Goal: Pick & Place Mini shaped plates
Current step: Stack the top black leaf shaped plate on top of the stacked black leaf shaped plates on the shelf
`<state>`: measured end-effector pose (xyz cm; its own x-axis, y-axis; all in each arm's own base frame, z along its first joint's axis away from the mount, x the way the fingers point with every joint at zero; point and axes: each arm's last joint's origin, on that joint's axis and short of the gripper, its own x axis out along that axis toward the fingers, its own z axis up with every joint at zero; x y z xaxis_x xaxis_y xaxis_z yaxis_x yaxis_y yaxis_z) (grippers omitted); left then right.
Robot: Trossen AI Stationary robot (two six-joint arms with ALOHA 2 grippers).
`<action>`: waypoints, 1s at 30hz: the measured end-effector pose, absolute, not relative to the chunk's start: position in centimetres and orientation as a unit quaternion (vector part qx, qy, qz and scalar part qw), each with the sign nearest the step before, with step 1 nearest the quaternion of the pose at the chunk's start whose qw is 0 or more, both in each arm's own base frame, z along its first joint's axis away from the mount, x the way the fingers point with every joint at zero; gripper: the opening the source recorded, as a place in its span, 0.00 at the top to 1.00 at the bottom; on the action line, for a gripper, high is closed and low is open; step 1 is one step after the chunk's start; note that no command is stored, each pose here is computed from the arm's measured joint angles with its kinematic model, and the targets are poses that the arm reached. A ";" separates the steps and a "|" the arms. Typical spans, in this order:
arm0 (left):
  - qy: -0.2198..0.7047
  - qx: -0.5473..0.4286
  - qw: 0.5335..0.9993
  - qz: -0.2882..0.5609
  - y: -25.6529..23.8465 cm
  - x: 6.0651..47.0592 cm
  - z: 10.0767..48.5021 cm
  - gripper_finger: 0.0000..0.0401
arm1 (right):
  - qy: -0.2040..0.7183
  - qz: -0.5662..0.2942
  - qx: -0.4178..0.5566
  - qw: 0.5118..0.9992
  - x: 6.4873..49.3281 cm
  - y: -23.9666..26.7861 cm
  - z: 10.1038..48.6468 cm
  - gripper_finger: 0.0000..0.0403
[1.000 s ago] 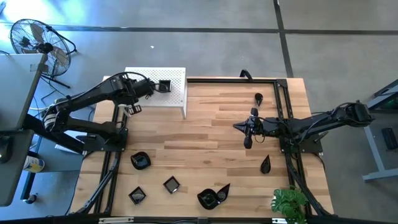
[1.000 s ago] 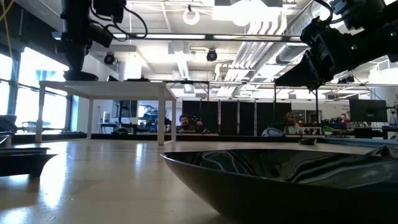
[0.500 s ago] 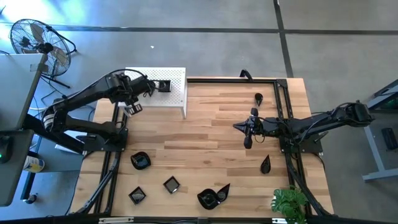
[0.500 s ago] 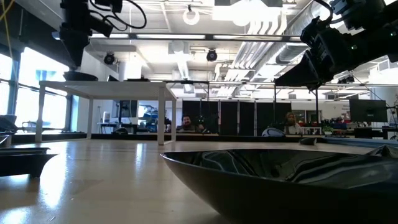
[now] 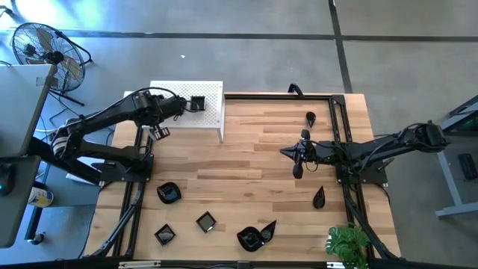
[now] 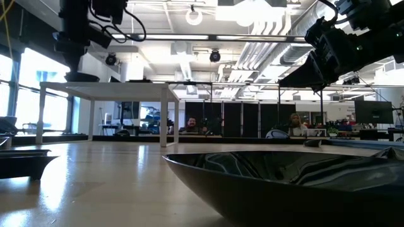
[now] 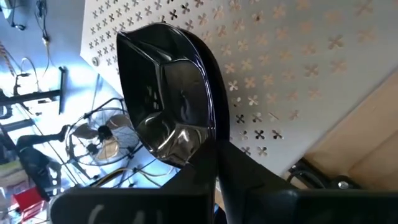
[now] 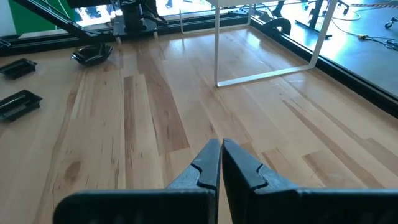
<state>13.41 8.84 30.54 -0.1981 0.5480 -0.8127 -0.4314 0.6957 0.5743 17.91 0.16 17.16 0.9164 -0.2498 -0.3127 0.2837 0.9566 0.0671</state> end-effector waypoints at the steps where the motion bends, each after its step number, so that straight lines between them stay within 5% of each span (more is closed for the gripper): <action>1: 0.668 0.043 0.633 0.388 8.8 13.3 30.6 0.98 | 0.152 -0.137 0.056 0.977 17.9 0.2 17.2 0.98; 15: 0.645 0.019 0.687 0.333 7.7 14.0 32.5 0.98 | 0.152 -0.136 0.056 0.977 17.9 0.2 17.2 0.98; 30: 0.653 0.023 0.662 0.368 7.4 13.6 32.5 0.97 | 0.153 -0.135 0.056 0.977 17.9 0.2 17.2 0.98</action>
<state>13.64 7.40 32.45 -0.1231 0.5165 -0.8474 -0.4573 0.7283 0.5104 17.91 0.17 17.16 0.9170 -0.2470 -0.3133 0.2811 0.9573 0.0682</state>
